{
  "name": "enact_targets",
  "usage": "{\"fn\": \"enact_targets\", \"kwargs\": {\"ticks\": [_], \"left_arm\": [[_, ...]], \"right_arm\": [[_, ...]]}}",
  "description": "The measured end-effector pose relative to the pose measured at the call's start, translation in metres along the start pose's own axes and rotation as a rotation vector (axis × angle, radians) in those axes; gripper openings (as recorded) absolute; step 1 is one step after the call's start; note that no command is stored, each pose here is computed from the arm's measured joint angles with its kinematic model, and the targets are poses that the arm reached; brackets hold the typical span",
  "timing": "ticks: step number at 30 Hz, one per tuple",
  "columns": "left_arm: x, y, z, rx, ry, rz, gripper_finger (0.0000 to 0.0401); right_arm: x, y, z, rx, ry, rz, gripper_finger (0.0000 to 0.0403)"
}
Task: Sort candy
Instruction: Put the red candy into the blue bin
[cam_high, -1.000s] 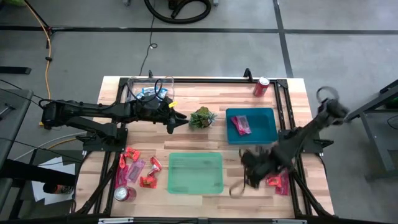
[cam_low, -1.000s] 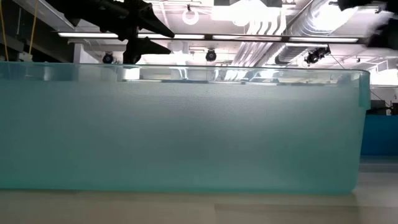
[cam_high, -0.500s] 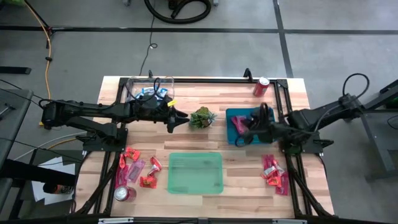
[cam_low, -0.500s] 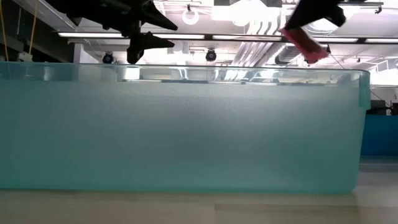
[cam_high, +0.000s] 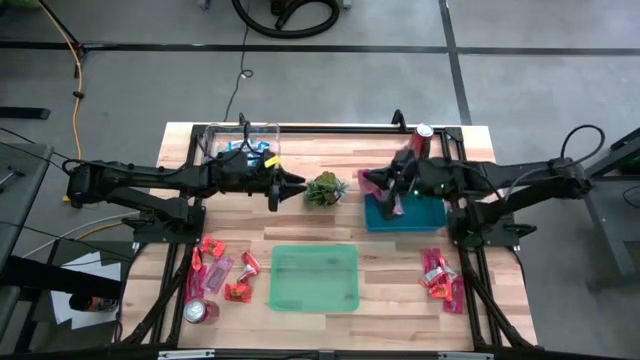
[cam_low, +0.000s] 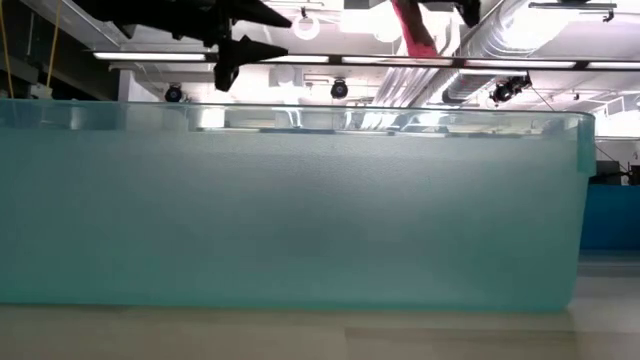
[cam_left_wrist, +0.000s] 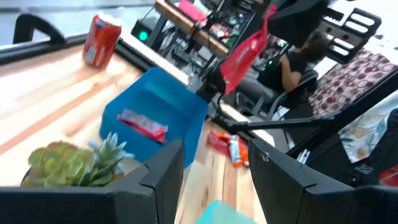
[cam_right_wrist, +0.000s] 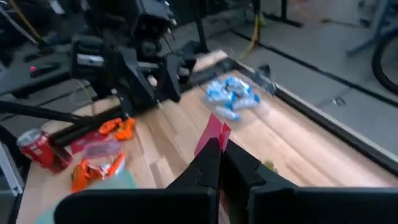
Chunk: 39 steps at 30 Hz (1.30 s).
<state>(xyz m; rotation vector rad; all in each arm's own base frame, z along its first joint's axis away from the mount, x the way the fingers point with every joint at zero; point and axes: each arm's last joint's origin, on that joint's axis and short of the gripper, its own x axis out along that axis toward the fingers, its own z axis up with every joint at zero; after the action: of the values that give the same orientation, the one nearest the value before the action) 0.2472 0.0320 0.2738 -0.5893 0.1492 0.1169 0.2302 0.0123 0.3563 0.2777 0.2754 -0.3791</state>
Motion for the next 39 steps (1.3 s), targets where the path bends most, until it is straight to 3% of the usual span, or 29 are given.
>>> {"fn": "enact_targets", "kwargs": {"ticks": [8,13,17,21,28,33,39], "left_arm": [[-0.002,-0.013,0.017,0.034,-0.181,-0.14,0.0165],[-0.007,-0.027,0.025,0.158,-0.307,-0.23,0.0165],[-0.007,-0.034,0.021,0.277,-0.313,-0.242,0.0165],[-0.006,-0.038,0.017,0.368,-0.303,-0.237,0.0165],[-0.006,-0.039,0.016,0.36,-0.307,-0.22,0.0165],[-0.005,-0.038,0.015,0.359,-0.29,-0.213,0.0165],[-0.005,-0.035,0.016,0.359,-0.29,-0.203,0.0165]], "right_arm": [[0.008,-0.016,0.014,-0.033,-0.021,0.131,0.0],[0.011,-0.023,0.021,-0.047,-0.041,0.226,0.0],[0.014,-0.027,0.025,-0.046,-0.107,0.306,0.0],[0.026,-0.039,0.009,0.037,-0.23,0.385,0.0],[0.035,-0.062,-0.035,0.185,-0.395,0.465,0.0],[0.028,-0.076,-0.05,0.223,-0.331,0.465,0.0],[0.0,-0.091,-0.062,0.235,-0.088,0.328,0.0]]}}
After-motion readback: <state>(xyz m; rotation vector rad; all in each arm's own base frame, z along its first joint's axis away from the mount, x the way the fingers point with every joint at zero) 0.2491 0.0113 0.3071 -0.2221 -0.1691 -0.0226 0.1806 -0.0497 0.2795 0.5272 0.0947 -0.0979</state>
